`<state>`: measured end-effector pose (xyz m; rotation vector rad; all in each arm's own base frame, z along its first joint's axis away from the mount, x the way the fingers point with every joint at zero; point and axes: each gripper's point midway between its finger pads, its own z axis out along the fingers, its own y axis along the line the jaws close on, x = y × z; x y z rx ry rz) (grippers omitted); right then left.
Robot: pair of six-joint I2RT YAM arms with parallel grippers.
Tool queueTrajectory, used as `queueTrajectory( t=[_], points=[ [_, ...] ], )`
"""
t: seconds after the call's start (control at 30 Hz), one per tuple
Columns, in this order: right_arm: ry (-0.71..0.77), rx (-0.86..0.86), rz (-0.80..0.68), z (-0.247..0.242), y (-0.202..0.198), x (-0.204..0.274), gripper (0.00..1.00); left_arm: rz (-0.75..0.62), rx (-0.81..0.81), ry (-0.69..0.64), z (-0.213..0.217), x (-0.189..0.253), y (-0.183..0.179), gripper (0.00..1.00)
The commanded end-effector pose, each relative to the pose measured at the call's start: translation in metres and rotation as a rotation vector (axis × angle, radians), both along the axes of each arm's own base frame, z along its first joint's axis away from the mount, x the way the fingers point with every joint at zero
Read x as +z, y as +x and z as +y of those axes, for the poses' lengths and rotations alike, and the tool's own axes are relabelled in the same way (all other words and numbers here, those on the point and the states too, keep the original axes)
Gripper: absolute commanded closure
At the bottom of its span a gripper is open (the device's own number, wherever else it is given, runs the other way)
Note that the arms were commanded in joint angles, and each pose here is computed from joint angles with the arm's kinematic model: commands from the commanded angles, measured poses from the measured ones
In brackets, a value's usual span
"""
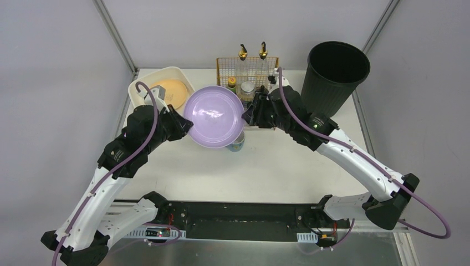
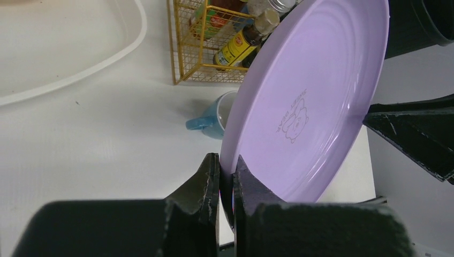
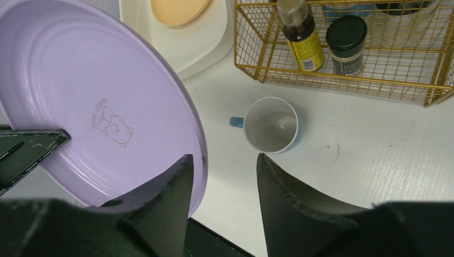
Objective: Clear the kitchen counter
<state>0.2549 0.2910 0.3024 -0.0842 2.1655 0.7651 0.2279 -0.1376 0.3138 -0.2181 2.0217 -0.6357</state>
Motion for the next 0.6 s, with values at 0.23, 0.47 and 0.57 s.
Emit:
queueTrajectory(
  t=[0.23, 0.47, 0.57],
  points=[
    [-0.015, -0.079, -0.086, -0.029, 0.001, 0.007, 0.45, -0.009, 0.152, -0.088, 0.046, 0.007, 0.034, 1.00],
    [-0.027, -0.074, -0.079, -0.038, -0.008, -0.005, 0.45, 0.010, 0.291, -0.143, 0.084, 0.003, 0.065, 1.00],
    [-0.023, -0.062, -0.072, -0.041, -0.014, -0.008, 0.44, 0.023, 0.366, -0.175, 0.104, -0.001, 0.078, 1.00]
  ],
)
